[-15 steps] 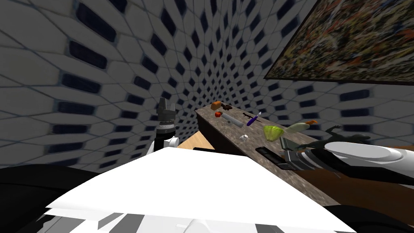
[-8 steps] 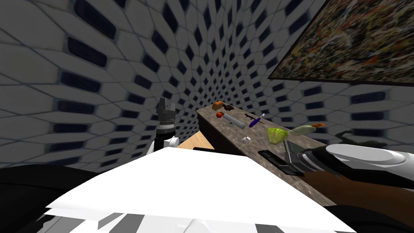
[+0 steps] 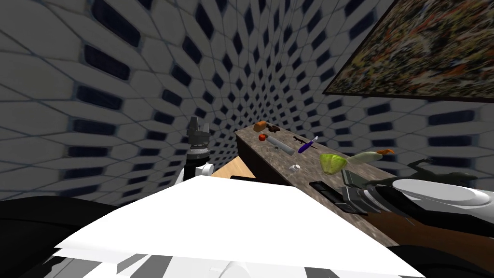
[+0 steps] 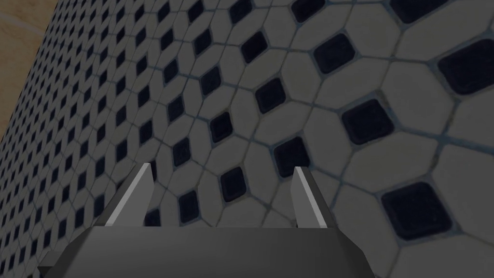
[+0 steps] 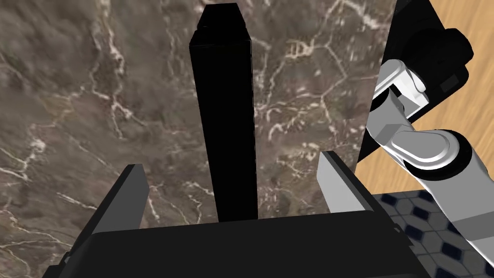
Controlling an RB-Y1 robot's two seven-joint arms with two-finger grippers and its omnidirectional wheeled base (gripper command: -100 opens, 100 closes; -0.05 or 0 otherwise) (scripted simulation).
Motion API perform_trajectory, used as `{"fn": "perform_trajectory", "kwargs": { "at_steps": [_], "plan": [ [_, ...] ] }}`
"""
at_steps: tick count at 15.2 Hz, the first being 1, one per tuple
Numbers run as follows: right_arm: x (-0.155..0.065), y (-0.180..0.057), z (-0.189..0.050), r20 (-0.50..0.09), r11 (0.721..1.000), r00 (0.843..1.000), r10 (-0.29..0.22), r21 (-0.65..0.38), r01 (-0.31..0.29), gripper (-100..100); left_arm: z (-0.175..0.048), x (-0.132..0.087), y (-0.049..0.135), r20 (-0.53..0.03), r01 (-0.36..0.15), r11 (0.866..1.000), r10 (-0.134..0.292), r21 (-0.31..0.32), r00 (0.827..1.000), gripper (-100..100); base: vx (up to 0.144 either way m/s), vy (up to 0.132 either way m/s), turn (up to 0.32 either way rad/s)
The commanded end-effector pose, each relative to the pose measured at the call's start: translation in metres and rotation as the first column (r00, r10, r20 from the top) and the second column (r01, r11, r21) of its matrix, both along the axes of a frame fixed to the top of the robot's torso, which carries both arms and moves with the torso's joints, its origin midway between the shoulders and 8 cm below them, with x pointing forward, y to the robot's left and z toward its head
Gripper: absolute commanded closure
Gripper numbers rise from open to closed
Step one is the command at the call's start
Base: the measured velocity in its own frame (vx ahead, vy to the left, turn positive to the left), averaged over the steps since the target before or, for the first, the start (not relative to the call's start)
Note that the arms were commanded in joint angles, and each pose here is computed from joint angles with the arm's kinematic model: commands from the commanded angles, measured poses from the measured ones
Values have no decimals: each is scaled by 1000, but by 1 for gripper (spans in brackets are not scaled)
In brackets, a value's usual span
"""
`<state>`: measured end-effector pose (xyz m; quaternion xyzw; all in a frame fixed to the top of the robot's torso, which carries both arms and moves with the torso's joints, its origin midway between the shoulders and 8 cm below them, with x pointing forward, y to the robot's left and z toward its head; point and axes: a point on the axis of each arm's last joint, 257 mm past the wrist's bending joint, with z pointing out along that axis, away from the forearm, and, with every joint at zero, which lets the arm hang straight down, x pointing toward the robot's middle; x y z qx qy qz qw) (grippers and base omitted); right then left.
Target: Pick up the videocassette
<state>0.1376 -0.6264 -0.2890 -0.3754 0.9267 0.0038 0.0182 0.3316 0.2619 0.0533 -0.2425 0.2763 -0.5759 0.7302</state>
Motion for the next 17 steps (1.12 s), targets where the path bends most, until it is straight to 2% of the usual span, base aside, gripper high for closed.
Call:
{"fn": "perform_trajectory", "kwargs": {
  "at_steps": [1,3,4,8,9,12,17],
  "plan": [
    [-6,-2,-6,6,1000,1000,3,-3,-3,-100,0,0,0,0,0,1000,0,0,1000,0,19,-5,97],
    [-4,-2,-4,8,1000,1000,8,-5,-8,-100,0,0,0,0,0,1000,0,0,1000,0,-1,-1,11],
    [-5,-2,-5,7,1000,1000,7,-5,-7,100,0,0,0,0,0,1000,0,0,1000,0,0,0,0],
    [-5,-2,-5,5,1000,1000,8,-4,-8,100,0,0,0,0,0,1000,0,0,1000,0,0,0,0],
    [10,-1,6,5,1000,1000,20,-6,-20,100,0,0,0,0,0,1000,0,0,1000,0,-11,1,-100],
    [23,1,14,4,999,999,32,-8,-32,100,0,0,0,0,0,1000,0,0,1000,0,-22,5,-91],
    [24,1,15,5,999,999,33,-8,-33,100,0,0,0,0,0,1000,0,0,1000,0,-13,5,-21]
  ]
}}
